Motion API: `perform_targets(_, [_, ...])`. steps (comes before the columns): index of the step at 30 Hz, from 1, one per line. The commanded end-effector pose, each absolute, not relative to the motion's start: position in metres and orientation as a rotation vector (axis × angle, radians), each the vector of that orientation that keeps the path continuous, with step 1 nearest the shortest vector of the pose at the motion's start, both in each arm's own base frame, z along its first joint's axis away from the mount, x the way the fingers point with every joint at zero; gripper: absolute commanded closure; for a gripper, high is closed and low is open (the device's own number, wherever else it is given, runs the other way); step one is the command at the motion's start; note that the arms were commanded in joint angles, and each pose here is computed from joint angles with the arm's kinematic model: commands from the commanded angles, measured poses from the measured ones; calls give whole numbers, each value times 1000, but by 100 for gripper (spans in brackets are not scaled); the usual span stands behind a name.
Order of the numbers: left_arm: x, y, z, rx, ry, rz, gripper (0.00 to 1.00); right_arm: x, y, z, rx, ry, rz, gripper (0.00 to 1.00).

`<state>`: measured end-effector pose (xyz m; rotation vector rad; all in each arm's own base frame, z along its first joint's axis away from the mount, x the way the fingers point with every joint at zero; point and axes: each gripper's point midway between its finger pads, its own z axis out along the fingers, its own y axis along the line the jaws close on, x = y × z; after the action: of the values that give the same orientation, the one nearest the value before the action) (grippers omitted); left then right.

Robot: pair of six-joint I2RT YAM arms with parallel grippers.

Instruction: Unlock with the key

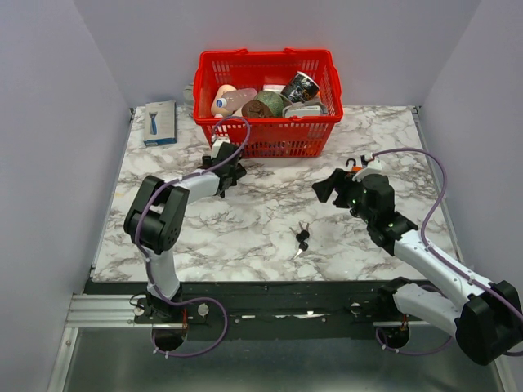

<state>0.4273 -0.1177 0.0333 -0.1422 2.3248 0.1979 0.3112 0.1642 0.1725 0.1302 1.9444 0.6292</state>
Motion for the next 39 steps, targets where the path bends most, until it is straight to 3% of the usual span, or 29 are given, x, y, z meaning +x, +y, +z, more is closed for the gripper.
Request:
perform_targets(1, [441, -118, 40, -147, 2310, 144, 34, 311, 164, 173, 121, 1930, 639, 5])
perform_targets(12, [427, -134, 43, -251, 2342, -46, 34, 314, 164, 168, 73, 1945, 601, 5])
perform_targets(16, [417, -146, 57, -288, 2330, -161, 29, 316, 167, 154, 22, 2024, 563, 7])
perform_targets(30, [375, -201, 142, 15, 2228, -420, 16, 241, 214, 65, -143, 2367, 607, 25])
perform_targets(39, [342, -265, 156, 234, 2245, -623, 13, 239, 202, 32, -147, 2479, 363, 37])
